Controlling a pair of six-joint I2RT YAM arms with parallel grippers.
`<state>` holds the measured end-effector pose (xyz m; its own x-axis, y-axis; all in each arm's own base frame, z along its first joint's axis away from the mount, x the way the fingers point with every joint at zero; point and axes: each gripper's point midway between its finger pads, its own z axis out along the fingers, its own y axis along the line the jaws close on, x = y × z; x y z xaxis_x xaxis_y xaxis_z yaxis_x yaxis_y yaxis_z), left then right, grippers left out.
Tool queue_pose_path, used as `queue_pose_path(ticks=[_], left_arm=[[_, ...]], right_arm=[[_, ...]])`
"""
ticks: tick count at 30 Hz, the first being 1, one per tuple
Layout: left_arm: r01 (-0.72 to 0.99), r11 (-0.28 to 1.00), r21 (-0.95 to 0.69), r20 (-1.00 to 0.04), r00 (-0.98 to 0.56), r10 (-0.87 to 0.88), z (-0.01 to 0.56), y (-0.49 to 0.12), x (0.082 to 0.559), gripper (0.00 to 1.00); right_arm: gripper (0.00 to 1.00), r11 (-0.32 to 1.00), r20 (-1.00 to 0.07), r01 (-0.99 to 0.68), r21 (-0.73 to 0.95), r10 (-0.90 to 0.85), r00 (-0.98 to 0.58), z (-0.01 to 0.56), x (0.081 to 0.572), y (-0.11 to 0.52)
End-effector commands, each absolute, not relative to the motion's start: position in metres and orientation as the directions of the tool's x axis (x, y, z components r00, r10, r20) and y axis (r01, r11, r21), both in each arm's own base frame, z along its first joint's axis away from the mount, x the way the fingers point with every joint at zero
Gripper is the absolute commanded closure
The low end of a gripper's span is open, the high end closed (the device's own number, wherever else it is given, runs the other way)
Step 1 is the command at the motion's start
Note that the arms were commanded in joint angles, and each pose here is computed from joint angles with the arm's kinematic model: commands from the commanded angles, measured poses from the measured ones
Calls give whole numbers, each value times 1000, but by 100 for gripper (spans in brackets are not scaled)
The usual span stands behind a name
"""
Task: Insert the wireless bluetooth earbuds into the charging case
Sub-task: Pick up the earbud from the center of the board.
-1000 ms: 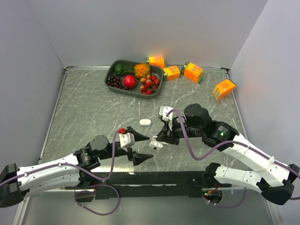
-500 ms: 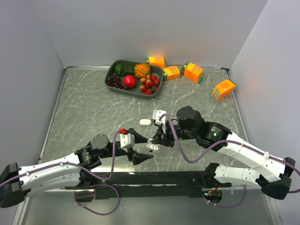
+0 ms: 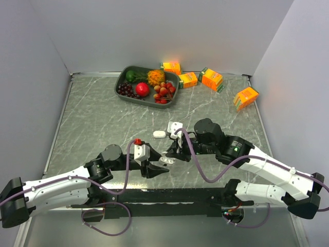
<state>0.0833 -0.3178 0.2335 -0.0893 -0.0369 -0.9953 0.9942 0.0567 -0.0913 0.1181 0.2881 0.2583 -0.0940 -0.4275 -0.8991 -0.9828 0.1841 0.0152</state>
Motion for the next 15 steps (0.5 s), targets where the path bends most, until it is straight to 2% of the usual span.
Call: queue_pose_path(ticks=[1,4,8,13,15], left_arm=[[998,3,-70,-992,-69,-109,265,-320,78,51],[998,4,-69,-991,-68,-112,266,-321,79,55],[997,10,-77,-990,-75,-117,267,-320,81,55],[995,34,-92,-988,-87,-130,269,-318,84,44],[995,36,-96,-987,-91,-135,270,-317,84,43]], right_arm=[[100,183,-929,-982,-49,-370,-23,277,121,289],[100,180,-927,-982,-49,-375,-23,276,120,289],[100,181,-927,-982,-50,-374,-22,276,121,289],[100,184,-926,-982,-51,-376,-22,275,121,288],[100,184,-926,-982,-51,-376,-22,275,121,288]])
